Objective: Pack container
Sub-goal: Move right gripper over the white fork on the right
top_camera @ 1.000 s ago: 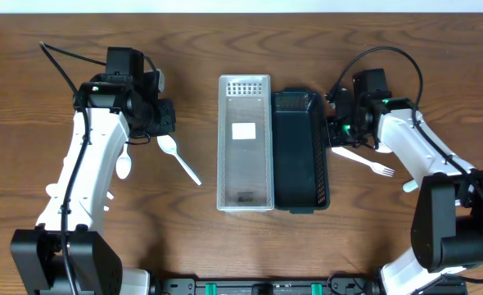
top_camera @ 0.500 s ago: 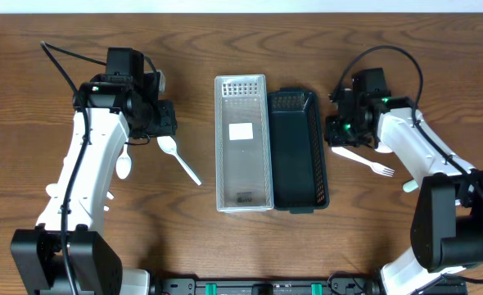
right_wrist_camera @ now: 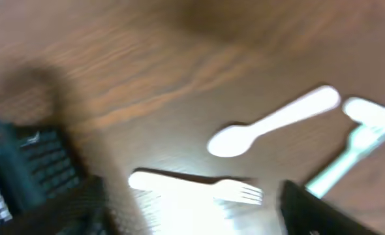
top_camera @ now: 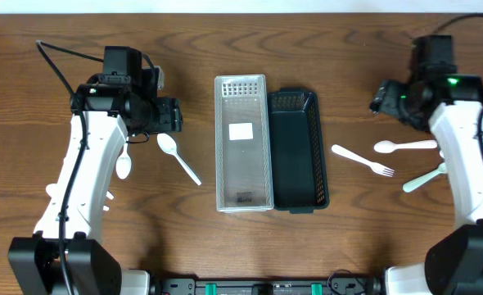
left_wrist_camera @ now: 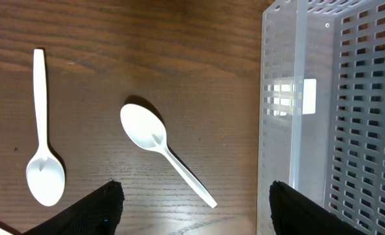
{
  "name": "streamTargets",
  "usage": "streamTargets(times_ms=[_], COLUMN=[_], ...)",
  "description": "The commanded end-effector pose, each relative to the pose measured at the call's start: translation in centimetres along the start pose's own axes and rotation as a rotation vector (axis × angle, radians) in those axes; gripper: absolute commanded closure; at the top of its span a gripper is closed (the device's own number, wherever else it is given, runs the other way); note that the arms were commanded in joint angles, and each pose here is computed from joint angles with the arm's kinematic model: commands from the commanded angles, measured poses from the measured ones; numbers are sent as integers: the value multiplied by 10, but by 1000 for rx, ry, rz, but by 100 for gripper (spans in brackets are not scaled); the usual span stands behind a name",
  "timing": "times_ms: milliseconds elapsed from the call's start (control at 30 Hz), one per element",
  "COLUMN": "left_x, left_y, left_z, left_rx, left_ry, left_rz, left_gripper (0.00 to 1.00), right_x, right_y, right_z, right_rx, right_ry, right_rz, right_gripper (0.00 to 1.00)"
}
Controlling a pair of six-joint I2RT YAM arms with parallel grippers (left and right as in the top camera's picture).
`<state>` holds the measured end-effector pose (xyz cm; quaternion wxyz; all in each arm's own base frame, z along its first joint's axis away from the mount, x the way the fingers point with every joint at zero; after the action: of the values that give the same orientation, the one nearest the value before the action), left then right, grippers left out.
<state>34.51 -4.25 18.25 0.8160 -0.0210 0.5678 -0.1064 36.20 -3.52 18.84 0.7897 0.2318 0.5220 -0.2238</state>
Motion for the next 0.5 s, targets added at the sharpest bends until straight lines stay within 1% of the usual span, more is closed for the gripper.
streamTargets(times_ms=[0,200,400,433,467], left_x=[-13,-13,-13,-13,-13], left_y=[-3,-3,-3,-3,-3], left_z=[8,7,7,7,7], left_rx=[15,14,14,14,14], left_ry=[-42,-40,-40,-40,-40], left_rz=[-4,-4,-4,-4,-4], left_gripper=[26,25,25,25,25], right_x=[12,23,33,34,36], right_y=[-16,-23,-29,-29,-28], right_z=[-2,-10,-23,-26,-29], right_rx=[143,64,39,-31,-154], right_ry=[25,46,85,100,119], right_rz=[-52,-70,-92,-83,-65], right_gripper=[1,1,1,1,1])
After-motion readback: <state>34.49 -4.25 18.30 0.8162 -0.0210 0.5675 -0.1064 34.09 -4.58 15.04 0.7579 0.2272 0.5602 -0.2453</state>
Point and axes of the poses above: each gripper's point midway between its finger pads, its own x axis out along the fingers, its own y axis along the line the jaws close on, z = x × y, the point moved 3 cm from there along -x, back along the fingers, and after that the axes turned 9 degrees about x, right-handed, at the moved point
